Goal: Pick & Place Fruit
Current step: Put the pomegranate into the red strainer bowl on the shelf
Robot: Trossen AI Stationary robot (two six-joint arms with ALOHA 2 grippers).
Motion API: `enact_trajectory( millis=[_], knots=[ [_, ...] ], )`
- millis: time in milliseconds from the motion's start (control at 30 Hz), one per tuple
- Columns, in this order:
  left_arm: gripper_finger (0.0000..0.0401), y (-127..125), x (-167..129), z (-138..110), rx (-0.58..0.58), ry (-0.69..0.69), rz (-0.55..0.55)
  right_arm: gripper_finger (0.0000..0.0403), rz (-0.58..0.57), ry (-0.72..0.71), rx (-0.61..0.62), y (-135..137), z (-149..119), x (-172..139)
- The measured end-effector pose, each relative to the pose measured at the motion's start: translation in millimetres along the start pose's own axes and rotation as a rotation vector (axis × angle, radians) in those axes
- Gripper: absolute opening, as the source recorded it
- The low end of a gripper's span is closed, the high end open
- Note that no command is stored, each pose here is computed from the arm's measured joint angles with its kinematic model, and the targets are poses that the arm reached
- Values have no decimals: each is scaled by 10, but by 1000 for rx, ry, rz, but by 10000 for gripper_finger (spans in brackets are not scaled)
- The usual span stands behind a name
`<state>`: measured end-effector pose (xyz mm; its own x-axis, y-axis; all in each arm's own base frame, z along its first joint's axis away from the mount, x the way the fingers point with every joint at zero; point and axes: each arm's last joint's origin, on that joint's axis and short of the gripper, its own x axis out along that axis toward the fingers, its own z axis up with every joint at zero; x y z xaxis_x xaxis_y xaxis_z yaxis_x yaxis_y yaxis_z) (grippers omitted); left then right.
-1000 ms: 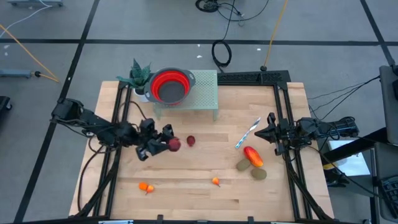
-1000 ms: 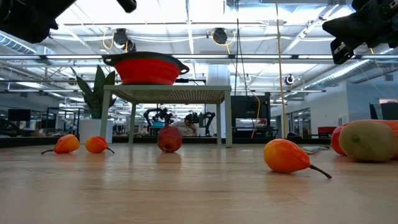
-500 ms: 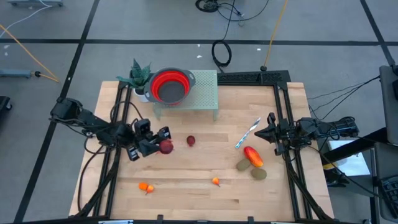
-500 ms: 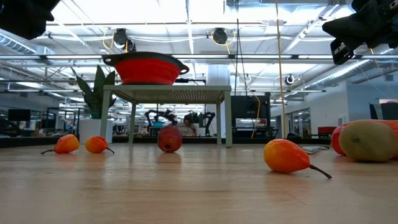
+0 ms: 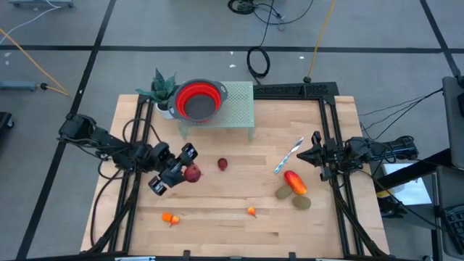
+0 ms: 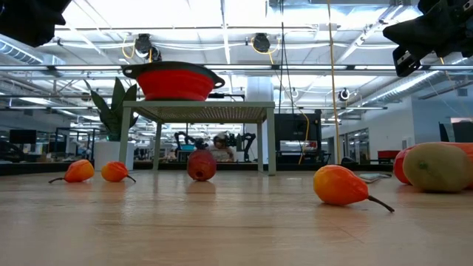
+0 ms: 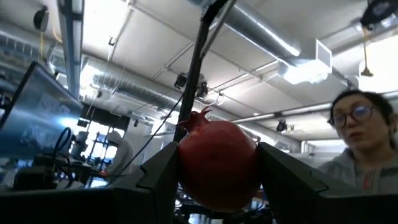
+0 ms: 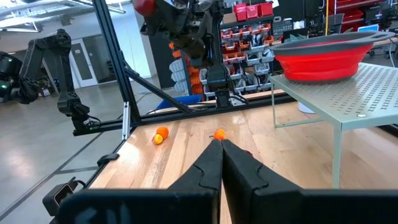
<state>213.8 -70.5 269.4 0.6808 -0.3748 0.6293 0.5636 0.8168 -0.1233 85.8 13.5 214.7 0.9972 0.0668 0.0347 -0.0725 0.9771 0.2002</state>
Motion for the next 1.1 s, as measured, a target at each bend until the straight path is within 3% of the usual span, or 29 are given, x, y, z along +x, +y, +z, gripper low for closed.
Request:
enact_trajectory(
  millis=[367, 833, 933, 1100],
  knots=[
    [191, -42, 114, 71, 188, -20, -140, 0, 0, 0, 0, 0, 0, 0],
    [191, -48, 145, 93, 191, -29, -159, 0, 0, 0, 0, 0, 0, 0],
    [191, -19, 149, 63, 123, -4, -82, 0, 0, 0, 0, 0, 0, 0],
    [191, 87, 134, -102, -43, 130, 158, 0, 0, 0, 0, 0, 0, 0]
  ],
)
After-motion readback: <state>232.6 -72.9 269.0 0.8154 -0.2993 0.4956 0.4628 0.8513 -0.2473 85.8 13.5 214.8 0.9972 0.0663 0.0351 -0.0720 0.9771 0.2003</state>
